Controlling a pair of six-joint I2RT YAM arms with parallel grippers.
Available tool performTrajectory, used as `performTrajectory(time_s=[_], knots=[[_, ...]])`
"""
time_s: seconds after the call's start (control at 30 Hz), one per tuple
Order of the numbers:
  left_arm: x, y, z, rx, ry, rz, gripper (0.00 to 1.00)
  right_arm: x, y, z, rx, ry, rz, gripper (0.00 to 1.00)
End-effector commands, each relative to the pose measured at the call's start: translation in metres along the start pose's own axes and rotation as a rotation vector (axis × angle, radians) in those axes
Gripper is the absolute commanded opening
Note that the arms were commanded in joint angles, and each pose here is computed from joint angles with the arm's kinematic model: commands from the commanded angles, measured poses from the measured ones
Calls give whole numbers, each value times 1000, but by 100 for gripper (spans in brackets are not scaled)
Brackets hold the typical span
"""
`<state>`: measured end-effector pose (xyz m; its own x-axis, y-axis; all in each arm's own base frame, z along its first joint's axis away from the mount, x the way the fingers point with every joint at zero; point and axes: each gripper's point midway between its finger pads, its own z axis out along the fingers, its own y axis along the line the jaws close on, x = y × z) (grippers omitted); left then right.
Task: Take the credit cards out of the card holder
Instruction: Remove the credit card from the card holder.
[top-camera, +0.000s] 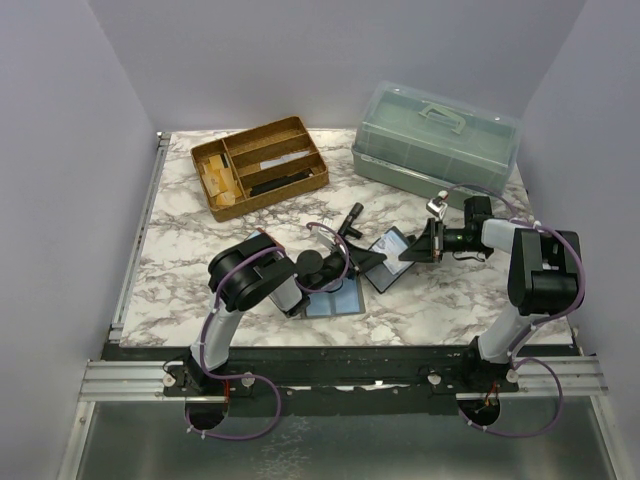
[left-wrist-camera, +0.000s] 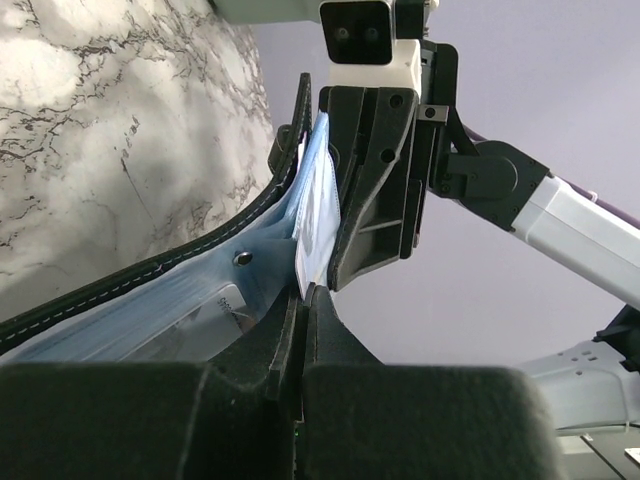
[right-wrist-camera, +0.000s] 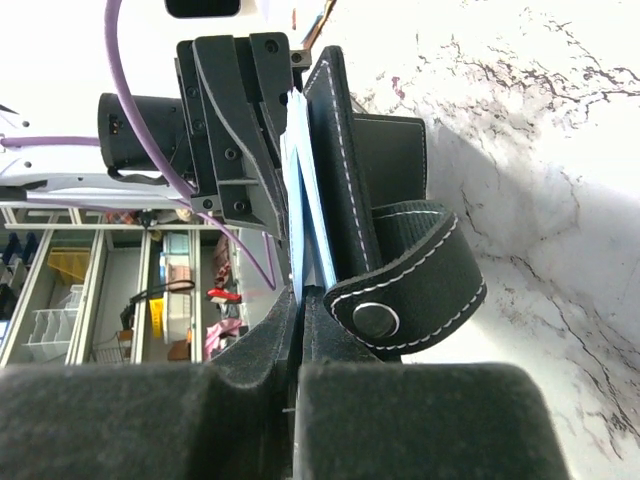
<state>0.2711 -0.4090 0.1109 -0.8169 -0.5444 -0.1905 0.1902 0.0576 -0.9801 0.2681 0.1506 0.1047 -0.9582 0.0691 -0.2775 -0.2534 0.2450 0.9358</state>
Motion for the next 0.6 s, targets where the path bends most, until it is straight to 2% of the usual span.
performTrajectory(time_s=[0.0,0.23,0.47,0.57], knots=[[-2,-5,-12,73,-1,47,0,-14,2,-14,-48,-60,-8,4],[-1,-2,-16,61,3,44,0,-15,2,-16,-54,-65,-3,9],[2,-2,-14,67,22,39,0,-14,1,-16,-47,-63,-10,6],[5,-4,-11,81,42,44,0,-14,-2,-16,-35,-61,-8,15]])
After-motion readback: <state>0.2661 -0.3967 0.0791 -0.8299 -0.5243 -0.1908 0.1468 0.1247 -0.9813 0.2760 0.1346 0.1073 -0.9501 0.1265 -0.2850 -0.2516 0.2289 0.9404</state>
